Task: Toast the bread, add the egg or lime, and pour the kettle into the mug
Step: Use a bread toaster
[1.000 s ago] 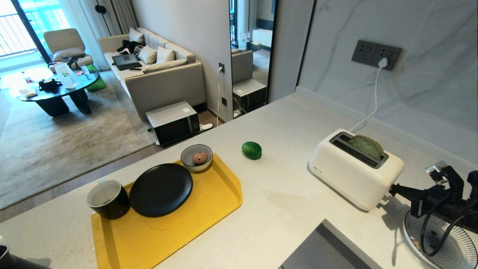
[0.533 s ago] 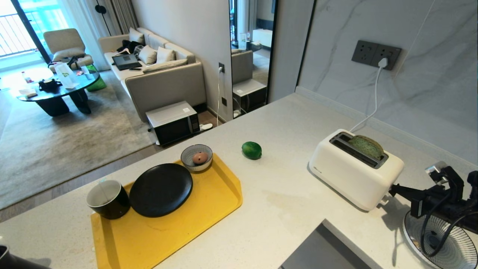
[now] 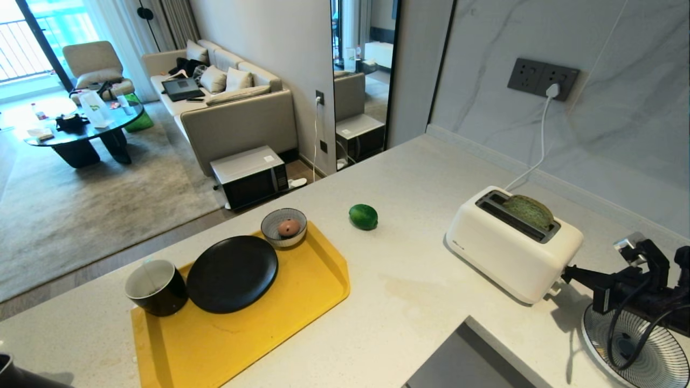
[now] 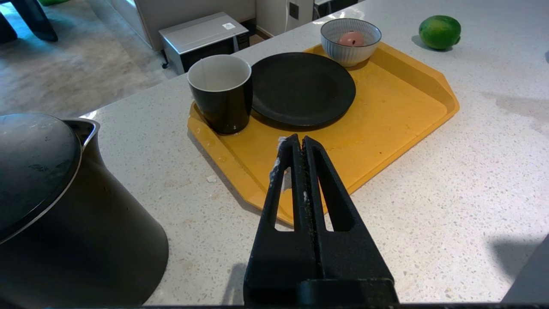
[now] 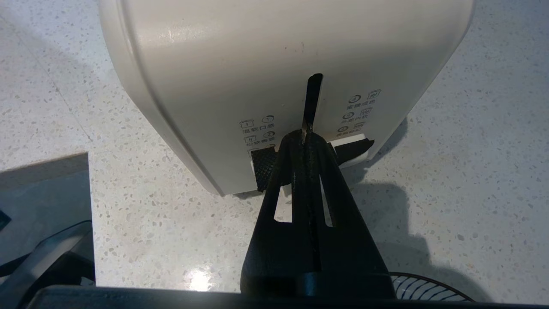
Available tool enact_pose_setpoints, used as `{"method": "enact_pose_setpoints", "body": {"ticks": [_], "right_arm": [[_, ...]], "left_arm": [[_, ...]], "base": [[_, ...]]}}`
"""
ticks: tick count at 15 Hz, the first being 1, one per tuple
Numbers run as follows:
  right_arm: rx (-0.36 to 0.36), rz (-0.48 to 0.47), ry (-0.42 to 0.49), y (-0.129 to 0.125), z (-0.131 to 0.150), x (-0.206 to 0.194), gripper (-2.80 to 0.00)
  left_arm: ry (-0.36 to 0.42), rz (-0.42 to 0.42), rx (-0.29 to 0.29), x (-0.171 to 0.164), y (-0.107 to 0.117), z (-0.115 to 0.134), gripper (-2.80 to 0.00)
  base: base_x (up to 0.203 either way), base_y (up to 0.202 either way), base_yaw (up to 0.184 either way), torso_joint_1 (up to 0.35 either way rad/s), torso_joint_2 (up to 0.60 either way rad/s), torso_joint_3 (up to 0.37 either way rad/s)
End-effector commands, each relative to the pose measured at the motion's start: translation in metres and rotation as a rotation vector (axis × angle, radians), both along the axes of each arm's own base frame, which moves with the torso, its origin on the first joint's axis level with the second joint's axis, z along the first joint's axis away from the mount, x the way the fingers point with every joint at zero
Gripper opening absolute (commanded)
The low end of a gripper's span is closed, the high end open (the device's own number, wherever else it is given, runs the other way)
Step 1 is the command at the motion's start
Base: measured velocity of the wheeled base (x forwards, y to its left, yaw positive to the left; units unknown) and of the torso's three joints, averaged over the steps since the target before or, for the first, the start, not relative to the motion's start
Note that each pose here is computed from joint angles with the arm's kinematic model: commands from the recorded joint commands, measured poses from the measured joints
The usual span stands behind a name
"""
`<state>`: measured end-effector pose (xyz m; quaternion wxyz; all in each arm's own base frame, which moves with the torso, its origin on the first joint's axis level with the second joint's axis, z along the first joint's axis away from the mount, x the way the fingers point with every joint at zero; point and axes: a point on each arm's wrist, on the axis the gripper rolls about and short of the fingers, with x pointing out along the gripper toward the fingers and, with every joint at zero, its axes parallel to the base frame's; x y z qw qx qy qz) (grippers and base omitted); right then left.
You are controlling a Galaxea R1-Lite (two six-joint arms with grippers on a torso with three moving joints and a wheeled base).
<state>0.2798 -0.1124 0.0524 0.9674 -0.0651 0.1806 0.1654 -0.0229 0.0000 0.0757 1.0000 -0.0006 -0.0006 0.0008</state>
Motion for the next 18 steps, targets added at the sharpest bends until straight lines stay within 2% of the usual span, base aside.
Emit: {"method": "enact_pose_setpoints", "body": {"ticks": [1, 18], "right_arm": [[-0.003, 0.005, -0.007, 0.0001, 0.0006, 0.0001, -2.8], [-0.014, 0.005, -0.02, 0.0014, 0.0054, -0.0028, -2.8]], "left_arm": [[0.0, 0.0, 0.0, 0.0, 0.0, 0.0002, -2.8], [0.001, 0.0, 0.0, 0.0001, 0.0, -0.0001, -2.8]], "base": [[0.0, 0.0, 0.0, 0.0, 0.0, 0.0], [0.0, 0.0, 0.0, 0.0, 0.0, 0.0]]}}
